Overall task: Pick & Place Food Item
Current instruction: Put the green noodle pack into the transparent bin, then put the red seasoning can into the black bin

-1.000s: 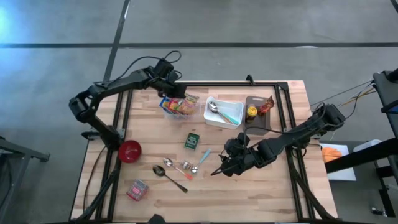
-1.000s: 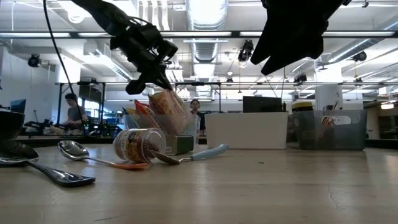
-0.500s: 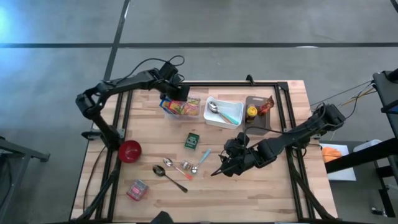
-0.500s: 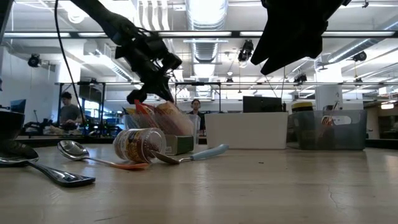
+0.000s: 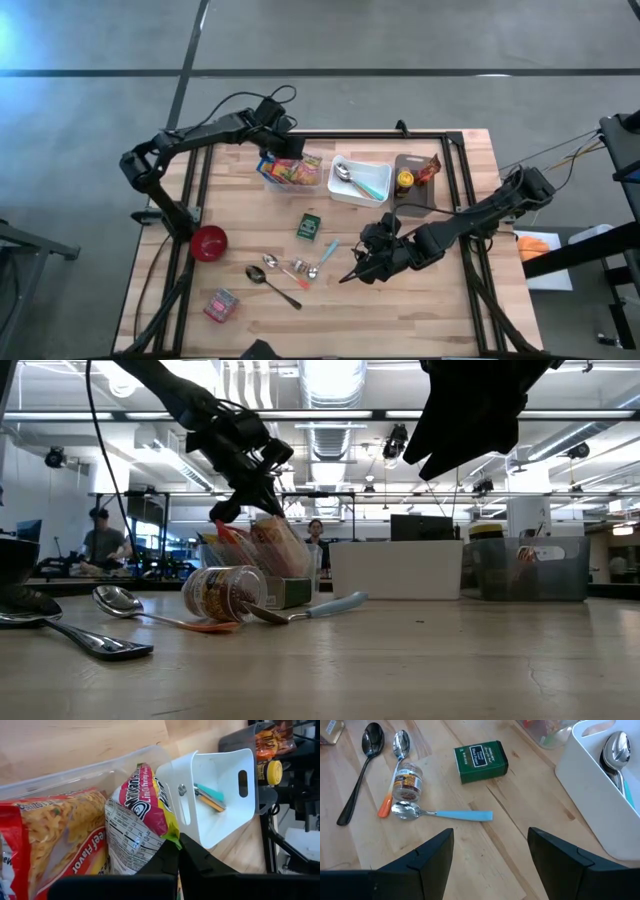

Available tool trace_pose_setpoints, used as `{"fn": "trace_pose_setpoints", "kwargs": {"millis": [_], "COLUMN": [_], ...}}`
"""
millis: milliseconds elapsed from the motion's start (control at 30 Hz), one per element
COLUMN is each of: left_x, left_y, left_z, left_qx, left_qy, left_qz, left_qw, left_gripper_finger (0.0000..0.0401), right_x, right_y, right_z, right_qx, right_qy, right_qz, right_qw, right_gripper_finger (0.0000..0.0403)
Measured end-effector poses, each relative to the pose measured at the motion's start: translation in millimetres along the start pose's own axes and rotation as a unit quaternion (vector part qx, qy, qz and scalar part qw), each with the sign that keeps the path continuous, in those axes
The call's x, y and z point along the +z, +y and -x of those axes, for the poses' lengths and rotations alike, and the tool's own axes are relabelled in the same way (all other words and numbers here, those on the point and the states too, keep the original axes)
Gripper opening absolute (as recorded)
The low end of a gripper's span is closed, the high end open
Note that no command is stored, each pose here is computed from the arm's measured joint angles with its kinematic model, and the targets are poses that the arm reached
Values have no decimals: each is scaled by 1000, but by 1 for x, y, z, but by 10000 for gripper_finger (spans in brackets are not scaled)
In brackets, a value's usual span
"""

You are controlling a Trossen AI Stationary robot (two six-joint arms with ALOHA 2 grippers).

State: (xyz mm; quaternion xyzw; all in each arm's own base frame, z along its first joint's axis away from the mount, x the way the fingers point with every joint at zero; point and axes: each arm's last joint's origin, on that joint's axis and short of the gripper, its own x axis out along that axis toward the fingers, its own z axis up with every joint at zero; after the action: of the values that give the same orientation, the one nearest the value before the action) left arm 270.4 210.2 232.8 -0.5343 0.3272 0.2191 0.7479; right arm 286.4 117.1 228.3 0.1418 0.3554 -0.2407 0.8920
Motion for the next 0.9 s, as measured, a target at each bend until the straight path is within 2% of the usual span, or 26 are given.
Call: {"fn": "trace_pose_setpoints", "kwargs": {"millis": [133, 467, 533, 733, 900], "left_x": [-1, -1, -1, 2, -9], "left_y": [0, 0, -2, -15, -22], "left_z": [0, 0, 1, 14, 30], "left_qx": [2, -2, -18, -137, -122], "left_qy": [2, 5, 16, 88, 98], "left_qz": [1, 1, -3, -36, -55], "left_qw": [1000, 1000, 1000, 986, 986], "left_gripper_finger": [30, 138, 154, 188, 192], "right_x": [0, 0, 0, 0, 0], "right_y": [0, 0, 0, 0, 0], "right_z": [0, 0, 0, 0, 0], "right_qx": [0, 0, 0, 0, 0], "right_qy": [0, 0, 0, 0, 0], "right_qz": [0, 4, 4, 4, 14], "right_qw": [1000, 1000, 1000, 1000, 1000], "right_gripper_finger": [253, 253, 253, 253, 253]}}
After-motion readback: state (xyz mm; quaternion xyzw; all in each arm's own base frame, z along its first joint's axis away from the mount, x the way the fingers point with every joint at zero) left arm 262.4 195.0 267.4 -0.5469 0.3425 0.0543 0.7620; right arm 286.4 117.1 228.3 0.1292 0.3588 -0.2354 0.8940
